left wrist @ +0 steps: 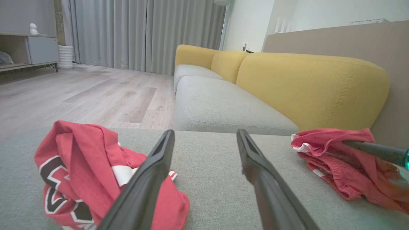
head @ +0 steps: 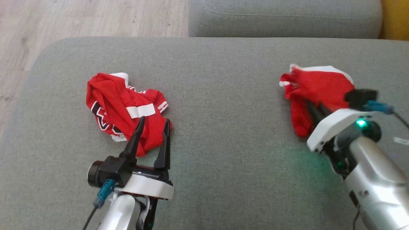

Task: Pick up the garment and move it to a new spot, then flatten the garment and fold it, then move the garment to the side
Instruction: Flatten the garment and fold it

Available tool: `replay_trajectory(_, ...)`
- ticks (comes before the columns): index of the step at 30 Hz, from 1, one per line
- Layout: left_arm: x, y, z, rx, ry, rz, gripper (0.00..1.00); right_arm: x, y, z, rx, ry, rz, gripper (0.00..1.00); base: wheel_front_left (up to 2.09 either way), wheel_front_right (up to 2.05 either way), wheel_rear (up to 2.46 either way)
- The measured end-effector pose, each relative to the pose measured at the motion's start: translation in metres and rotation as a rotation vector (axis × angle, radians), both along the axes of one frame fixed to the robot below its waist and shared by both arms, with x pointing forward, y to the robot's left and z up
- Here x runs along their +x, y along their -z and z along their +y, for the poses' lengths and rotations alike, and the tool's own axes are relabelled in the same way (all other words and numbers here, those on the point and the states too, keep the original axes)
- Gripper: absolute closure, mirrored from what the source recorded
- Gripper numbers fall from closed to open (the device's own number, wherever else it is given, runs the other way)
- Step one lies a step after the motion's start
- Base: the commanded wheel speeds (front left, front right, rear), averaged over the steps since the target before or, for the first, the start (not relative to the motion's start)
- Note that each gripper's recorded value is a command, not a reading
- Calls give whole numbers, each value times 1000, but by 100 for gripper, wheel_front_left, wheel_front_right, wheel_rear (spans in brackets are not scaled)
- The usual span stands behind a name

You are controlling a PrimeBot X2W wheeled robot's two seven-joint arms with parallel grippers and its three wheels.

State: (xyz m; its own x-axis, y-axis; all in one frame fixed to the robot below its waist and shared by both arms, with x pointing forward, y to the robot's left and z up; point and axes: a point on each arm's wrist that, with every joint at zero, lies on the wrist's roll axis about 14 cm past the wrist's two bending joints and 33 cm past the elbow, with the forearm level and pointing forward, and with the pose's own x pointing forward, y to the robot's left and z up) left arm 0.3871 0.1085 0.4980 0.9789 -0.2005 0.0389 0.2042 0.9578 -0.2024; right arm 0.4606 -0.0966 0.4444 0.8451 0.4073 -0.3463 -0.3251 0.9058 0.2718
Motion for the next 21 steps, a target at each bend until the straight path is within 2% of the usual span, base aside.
replay_trajectory(4, 0, 1, 0, 1, 0, 4, 0, -16, 23, 7, -88, -82, 70, 100, 0, 0, 0)
replay_trajectory(5, 0, 2, -1, 1, 2, 5, 0, -22, 30, 7, -120, -106, 91, 77, 0, 0, 0)
replay_trajectory(6, 0, 2, -1, 1, 3, 7, 0, -26, 34, 7, -133, -116, 98, 0, 0, 0, 0)
replay_trajectory(9, 2, 1, 0, 0, -1, 4, 0, -33, 37, 7, -154, -137, 105, 0, 0, 0, 0)
replay_trajectory(12, 3, -1, -1, 1, 2, -2, 0, -31, 32, 2, -115, -98, 99, 0, 0, 0, 0)
replay_trajectory(15, 4, -5, -4, -1, 12, -16, 0, -18, 8, -18, -5, 22, 38, 0, 0, 0, 0)
replay_trajectory(21, 9, -21, -7, -11, 16, -62, 0, -1, -45, -49, 59, 136, -154, 0, 0, 0, 0)
